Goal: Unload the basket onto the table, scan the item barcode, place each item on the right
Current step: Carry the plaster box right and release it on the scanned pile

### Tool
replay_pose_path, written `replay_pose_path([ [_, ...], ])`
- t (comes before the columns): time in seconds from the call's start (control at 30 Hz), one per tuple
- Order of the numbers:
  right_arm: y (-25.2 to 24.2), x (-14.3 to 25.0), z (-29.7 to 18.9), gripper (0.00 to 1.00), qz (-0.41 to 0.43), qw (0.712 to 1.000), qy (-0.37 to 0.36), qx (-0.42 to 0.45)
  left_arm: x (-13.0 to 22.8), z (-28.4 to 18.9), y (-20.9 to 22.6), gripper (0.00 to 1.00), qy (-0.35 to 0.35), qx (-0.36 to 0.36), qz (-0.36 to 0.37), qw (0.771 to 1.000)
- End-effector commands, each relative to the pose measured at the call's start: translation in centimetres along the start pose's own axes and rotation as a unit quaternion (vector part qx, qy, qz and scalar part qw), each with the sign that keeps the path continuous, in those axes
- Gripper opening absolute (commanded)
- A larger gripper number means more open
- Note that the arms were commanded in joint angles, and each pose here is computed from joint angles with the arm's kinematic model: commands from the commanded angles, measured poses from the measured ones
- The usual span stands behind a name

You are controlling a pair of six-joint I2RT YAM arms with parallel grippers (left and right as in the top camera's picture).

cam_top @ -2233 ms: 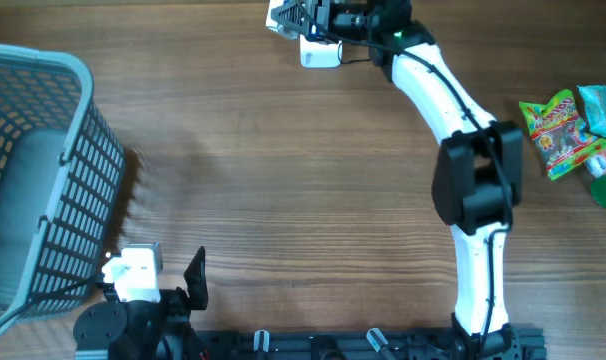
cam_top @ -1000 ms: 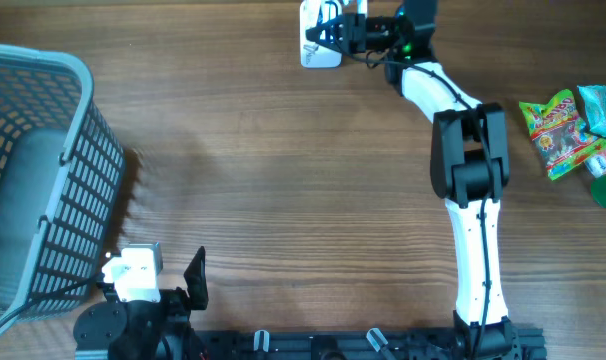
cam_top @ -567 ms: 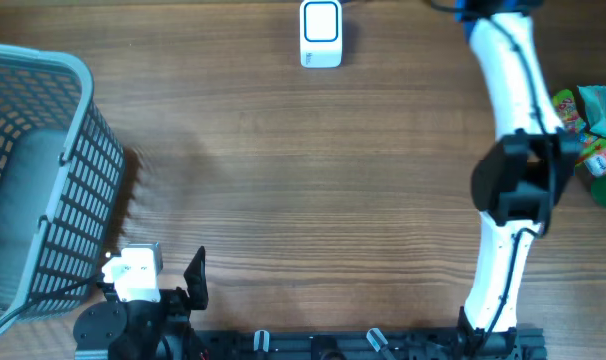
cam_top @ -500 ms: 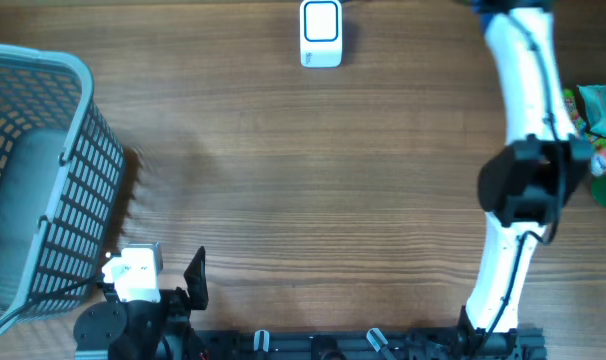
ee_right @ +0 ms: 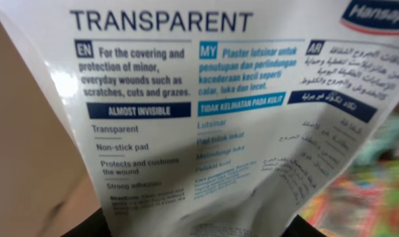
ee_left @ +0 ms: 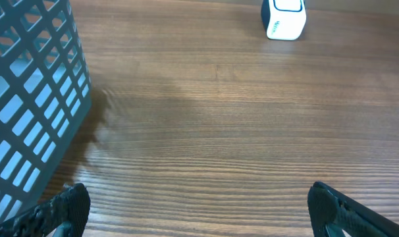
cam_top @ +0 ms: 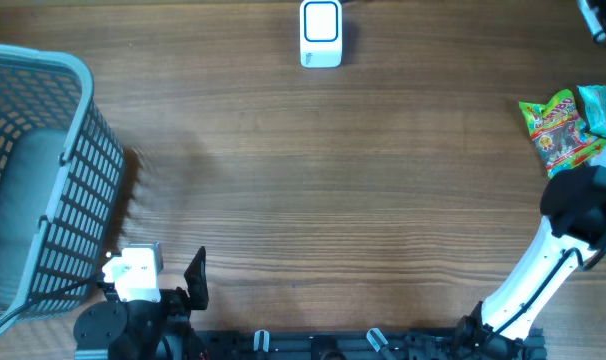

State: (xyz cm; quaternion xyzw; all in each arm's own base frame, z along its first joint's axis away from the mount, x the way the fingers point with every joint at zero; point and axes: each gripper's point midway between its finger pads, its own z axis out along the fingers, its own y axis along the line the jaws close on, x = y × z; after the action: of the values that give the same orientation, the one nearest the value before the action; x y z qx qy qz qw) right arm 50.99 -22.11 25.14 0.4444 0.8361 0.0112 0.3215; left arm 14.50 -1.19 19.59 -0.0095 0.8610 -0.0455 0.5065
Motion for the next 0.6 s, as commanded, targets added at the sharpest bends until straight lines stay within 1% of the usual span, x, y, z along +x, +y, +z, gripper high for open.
replay_pose_path([
  [0.0, -3.7, 2.2, 5.8, 0.51, -0.033, 0.994, 0.031, 0.099, 0.0, 0.1, -0.2, 1.0, 0.0, 0.005, -0.007, 1.0],
  [0.1, -3.6, 7.2, 13.3, 0.51, -0.029, 0.99, 0.118, 0.074, 0.0, 0.1, -0.2, 1.0, 0.0, 0.005, -0.007, 1.0],
  [0.17, -3.6, 9.8, 17.1, 0.54, -0.014, 0.986, 0.155, 0.057, 0.0, 0.1, -0.2, 1.0, 0.0, 0.005, -0.007, 1.0],
  [0.23, -3.9, 11.4, 19.3, 0.55, 0.005, 0.983, 0.174, 0.054, 0.0, 0.1, -0.2, 1.0, 0.0, 0.005, -0.007, 1.0],
  [0.27, -4.0, 11.5, 19.5, 0.55, 0.007, 0.983, 0.175, 0.055, 0.0, 0.1, -0.2, 1.0, 0.0, 0.005, -0.007, 1.0],
  [0.3, -4.0, 11.4, 19.5, 0.62, 0.007, 0.983, 0.173, 0.054, 0.0, 0.1, -0.2, 1.0, 0.0, 0.005, -0.007, 1.0],
  [0.37, -4.2, 11.0, 18.5, 0.72, 0.007, 0.983, 0.176, 0.058, 0.0, 0.1, -0.2, 1.0, 0.0, 0.005, -0.007, 1.0],
  [0.43, -3.7, 9.0, 15.8, 0.99, 0.011, 0.986, 0.158, 0.048, 0.0, 0.1, -0.2, 1.0, 0.0, 0.005, -0.007, 1.0],
  [0.47, -2.1, 5.5, 11.0, 1.0, -0.011, 0.993, 0.113, 0.018, 0.0, 0.1, -0.2, 1.0, 0.0, 0.005, -0.007, 1.0],
  [0.53, -0.9, 3.3, 6.5, 1.0, -0.029, 0.996, 0.079, -0.003, 0.0, 0.1, -0.2, 1.0, 0.0, 0.005, -0.007, 1.0],
  [0.57, -0.1, 1.9, 2.4, 1.0, -0.034, 0.998, 0.053, -0.019, 0.0, 0.1, -0.2, 1.0, 0.0, 0.005, -0.007, 1.0],
])
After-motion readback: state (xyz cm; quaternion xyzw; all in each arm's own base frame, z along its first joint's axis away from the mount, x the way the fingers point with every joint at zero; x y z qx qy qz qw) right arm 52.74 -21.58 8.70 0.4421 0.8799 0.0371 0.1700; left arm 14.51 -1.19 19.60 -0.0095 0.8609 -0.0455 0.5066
